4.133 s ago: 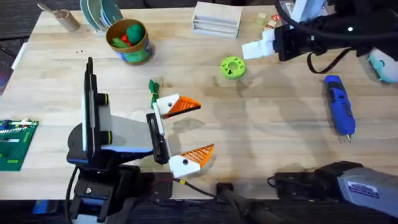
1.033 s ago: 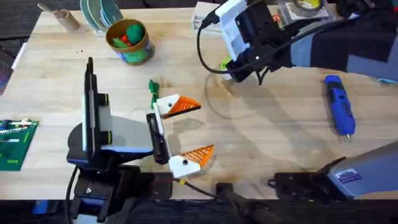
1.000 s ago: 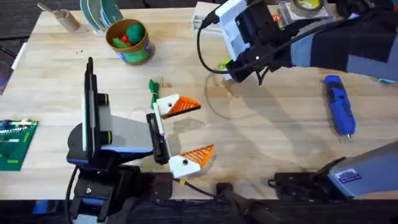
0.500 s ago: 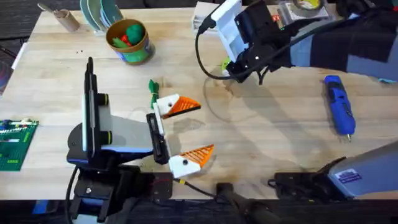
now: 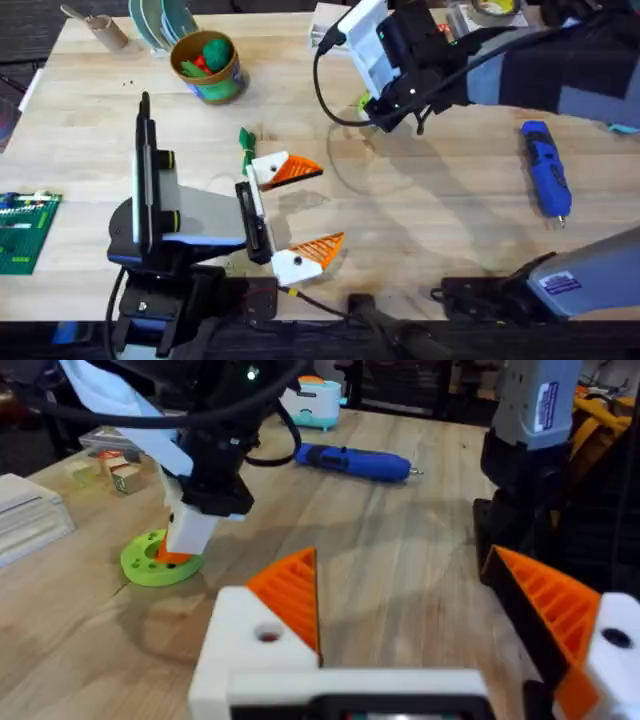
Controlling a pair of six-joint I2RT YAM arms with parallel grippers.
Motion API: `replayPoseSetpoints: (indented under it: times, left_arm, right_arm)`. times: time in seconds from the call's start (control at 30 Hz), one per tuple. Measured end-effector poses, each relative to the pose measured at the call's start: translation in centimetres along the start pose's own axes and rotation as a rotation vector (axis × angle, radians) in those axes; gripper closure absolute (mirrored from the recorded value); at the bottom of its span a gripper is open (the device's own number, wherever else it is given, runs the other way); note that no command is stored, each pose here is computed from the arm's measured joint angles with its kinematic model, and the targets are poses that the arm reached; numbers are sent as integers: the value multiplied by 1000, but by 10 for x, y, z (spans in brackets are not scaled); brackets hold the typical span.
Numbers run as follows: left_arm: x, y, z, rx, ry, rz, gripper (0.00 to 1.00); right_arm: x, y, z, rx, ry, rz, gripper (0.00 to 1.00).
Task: Pick up the gripper from the table and insert it into the empty holder that is missing its gripper. Then pick up a screw, insert it into the mounting hole, and use the screwdriver to tighten it. Finally, clean up the table by picking up the vegetable and placing it into the bucket.
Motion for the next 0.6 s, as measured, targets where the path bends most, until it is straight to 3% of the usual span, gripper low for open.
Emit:
replayPoseSetpoints:
  times: [0.33,0.6]
  left_arm:
    - [0,0,0,0,0,0,9]
    - [0,0,0,0,0,0,7]
  right_arm:
    - [-6,29,24,-10,3,-11,994]
    - [-1,93,48,-61,59,-8,994]
Point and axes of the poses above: each hand's point on the last joint's axis, 136 mm out from that joint toward the fingers, its own y axis back along the fingers, its own x axis along the line the jaws close on, z = x × y, the point moved 8 cm from there along y, back along the fingers, and after that the axes turned 9 degrees about -y, right-handed, at the moved point
